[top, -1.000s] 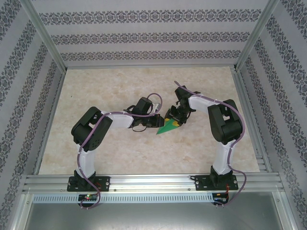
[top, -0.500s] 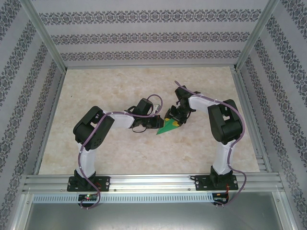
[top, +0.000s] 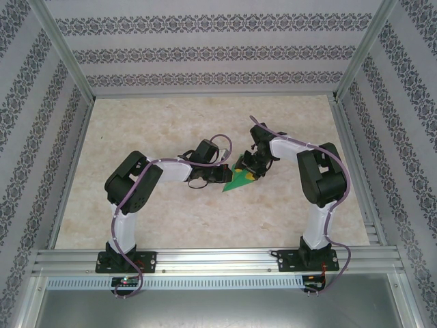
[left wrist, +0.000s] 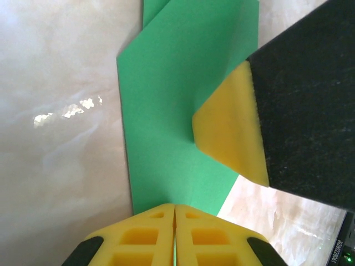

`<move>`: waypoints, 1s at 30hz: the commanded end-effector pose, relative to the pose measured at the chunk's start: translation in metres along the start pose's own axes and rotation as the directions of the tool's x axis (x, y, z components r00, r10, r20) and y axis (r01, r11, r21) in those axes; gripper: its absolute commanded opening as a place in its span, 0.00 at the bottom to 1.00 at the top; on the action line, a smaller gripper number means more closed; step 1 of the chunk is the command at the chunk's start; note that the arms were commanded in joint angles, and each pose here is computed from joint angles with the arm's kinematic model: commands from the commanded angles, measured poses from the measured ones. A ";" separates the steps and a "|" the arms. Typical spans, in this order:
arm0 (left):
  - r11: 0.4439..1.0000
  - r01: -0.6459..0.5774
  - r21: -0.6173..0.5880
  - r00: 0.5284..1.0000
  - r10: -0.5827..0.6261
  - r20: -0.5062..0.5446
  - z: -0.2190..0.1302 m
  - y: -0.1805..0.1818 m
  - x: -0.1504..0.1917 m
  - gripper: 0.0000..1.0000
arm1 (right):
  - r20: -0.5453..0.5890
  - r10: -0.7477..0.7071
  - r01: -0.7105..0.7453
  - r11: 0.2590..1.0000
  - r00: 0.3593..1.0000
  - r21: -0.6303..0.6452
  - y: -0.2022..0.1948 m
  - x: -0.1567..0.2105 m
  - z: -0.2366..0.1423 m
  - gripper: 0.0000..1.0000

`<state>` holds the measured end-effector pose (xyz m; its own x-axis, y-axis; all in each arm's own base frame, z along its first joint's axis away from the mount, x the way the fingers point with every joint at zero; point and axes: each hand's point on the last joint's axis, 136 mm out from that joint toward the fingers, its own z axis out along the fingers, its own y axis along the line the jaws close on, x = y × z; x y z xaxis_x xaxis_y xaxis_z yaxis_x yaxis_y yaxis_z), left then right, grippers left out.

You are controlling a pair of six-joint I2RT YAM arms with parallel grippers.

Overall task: Fold a paper plane with a square sheet of paper (pick it up from the middle)
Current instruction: Fourth fold the wing at the center of the table.

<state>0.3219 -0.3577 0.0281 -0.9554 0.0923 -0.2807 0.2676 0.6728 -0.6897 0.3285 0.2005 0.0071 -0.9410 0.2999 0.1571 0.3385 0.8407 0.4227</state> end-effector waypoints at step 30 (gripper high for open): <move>0.995 -0.002 -0.097 1.000 -0.001 -0.023 0.006 0.021 0.003 0.10 | -0.092 0.087 -0.056 0.952 0.992 0.302 -0.092 0.024 0.064 0.37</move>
<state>0.3242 -0.3537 0.0231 -0.9558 0.0983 -0.2772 0.2638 0.7032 -0.6603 0.3284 0.2016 0.0035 -0.9390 0.2979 0.1720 0.3434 0.8406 0.4189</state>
